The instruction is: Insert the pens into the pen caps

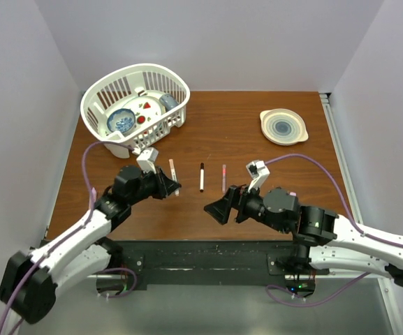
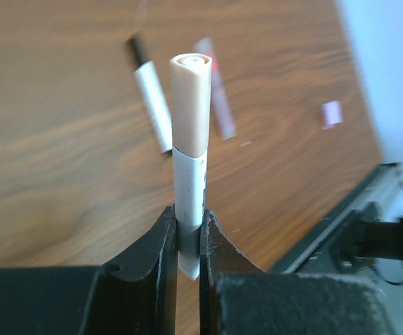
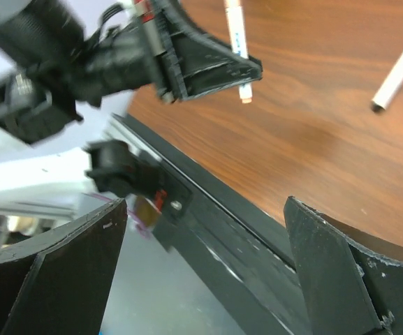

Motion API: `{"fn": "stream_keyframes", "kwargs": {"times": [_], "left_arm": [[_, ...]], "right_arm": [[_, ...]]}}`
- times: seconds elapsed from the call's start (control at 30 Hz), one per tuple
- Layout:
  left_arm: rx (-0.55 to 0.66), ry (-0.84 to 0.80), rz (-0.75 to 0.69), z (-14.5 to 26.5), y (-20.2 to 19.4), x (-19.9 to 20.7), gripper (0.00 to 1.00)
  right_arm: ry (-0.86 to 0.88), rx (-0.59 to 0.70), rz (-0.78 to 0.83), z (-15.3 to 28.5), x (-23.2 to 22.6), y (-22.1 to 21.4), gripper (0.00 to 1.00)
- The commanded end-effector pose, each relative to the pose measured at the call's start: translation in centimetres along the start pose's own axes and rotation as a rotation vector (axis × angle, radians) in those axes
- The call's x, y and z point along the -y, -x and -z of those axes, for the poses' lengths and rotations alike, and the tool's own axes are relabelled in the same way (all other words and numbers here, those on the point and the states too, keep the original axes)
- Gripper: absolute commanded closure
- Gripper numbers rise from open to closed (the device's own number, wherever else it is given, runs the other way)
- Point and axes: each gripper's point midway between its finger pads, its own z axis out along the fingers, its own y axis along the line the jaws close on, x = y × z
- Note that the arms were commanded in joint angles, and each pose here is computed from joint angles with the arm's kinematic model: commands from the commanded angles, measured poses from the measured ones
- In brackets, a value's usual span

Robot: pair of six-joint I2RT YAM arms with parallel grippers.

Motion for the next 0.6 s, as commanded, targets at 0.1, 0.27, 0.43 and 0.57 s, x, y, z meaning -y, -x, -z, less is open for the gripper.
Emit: {"fn": "stream_keyframes", "kwargs": {"times": [0.1, 0.27, 0.43, 0.57], "left_arm": [[-0.061, 0.163, 0.075, -4.5, -1.1, -3.9, 0.90], [-0.163, 0.192, 0.072, -7.8, -2.3, -5.2, 0.82], [-0.215, 0.177, 0.092, -9.6, -3.1, -5.3, 0.80], [-0.263, 0.226, 0.124, -9.8, -4.3, -6.3, 0.73]], "right_arm": [[-0.057, -0.005, 0.024, 0.5, 1.8, -0.5, 0.02], [-0.057, -0.050, 0.032, 0.3, 2.0, -1.6, 0.01], [-0.053, -0.070, 0.047, 0.2, 1.9, -2.0, 0.01], [-0.051, -0.074, 0.049, 0.2, 1.8, -2.0, 0.01]]}}
